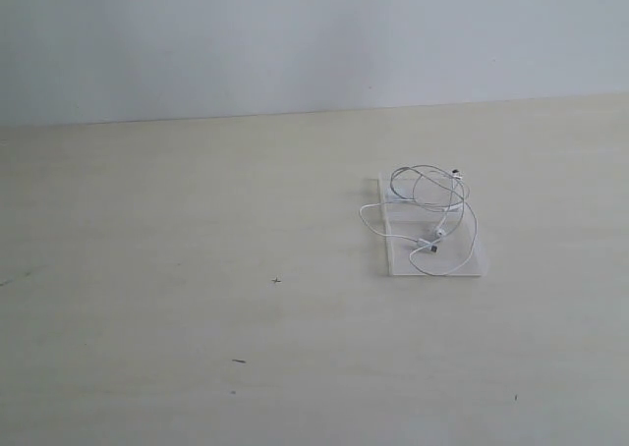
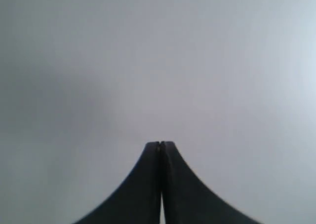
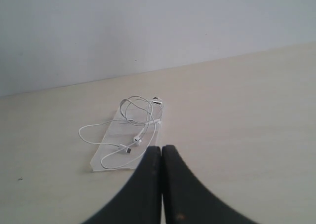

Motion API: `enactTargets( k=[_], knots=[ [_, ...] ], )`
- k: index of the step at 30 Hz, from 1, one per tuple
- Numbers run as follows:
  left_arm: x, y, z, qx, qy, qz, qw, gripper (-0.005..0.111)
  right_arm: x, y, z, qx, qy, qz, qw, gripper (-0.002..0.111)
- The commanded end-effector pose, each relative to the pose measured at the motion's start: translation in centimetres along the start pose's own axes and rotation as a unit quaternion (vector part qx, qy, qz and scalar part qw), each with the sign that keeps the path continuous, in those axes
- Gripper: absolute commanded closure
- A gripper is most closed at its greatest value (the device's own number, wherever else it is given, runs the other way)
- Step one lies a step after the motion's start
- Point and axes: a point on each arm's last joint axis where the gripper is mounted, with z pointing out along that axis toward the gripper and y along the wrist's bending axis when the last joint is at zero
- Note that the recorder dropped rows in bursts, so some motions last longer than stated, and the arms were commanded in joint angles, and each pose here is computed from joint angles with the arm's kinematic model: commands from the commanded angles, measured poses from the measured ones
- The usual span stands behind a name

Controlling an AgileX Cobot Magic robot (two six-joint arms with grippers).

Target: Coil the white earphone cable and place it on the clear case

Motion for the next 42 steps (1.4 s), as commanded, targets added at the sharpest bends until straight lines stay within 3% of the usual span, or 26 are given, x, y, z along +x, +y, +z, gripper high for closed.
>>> enactTargets(
  k=[1, 4, 8, 9, 11, 14, 17, 20, 23, 28, 30, 42],
  knots=[
    [-0.5, 1.1, -1.9, -0.058, -0.074, -0.141, 0.986, 0.107, 0.1, 0.0, 0.0, 0.002, -0.003, 0.002, 1.0, 0.108],
    [0.4, 2.7, -1.9, -0.122, -0.086, -0.231, 0.962, 0.107, 0.1, 0.0, 0.0, 0.002, -0.004, 0.002, 1.0, 0.108],
    [2.4, 4.2, -2.2, -0.186, -0.076, -0.235, 0.951, 0.107, 0.1, 0.0, 0.0, 0.002, -0.004, 0.003, 1.0, 0.108],
    [3.0, 4.8, -2.3, -0.211, -0.068, -0.211, 0.952, 0.107, 0.1, 0.0, 0.0, 0.002, -0.004, 0.003, 1.0, 0.108],
    [4.1, 5.8, -2.7, -0.266, -0.035, -0.108, 0.957, 0.107, 0.1, 0.0, 0.0, 0.002, -0.004, 0.003, 1.0, 0.108],
    [6.9, 7.1, -3.3, -0.307, 0.084, 0.065, 0.946, 0.107, 0.1, 0.0, 0.0, 0.002, -0.004, 0.003, 1.0, 0.108],
    [10.1, 7.7, -4.0, -0.292, 0.225, 0.173, 0.913, 0.107, 0.1, 0.0, 0.0, 0.002, -0.004, 0.003, 1.0, 0.108],
    [13.1, 7.6, -4.6, -0.218, 0.331, 0.241, 0.886, 0.107, 0.1, 0.0, 0.0, 0.002, -0.004, 0.003, 1.0, 0.108],
    [15.6, 7.1, -5.0, -0.162, 0.371, 0.211, 0.89, 0.107, 0.1, 0.0, 0.0, 0.002, -0.004, 0.003, 1.0, 0.108],
    [17.8, 7.0, -5.1, -0.145, 0.323, 0.135, 0.925, 0.107, 0.1, 0.0, 0.0, 0.002, -0.004, 0.003, 1.0, 0.108],
    [17.7, 6.9, -4.8, -0.144, 0.284, 0.113, 0.941, 0.107, 0.1, 0.0, 0.0, 0.002, -0.004, 0.003, 1.0, 0.108],
    [18.9, 7.0, -5.8, -0.158, 0.364, 0.085, 0.914, 0.107, 0.1, 0.0, 0.0, 0.002, -0.004, 0.003, 1.0, 0.108]
  ],
)
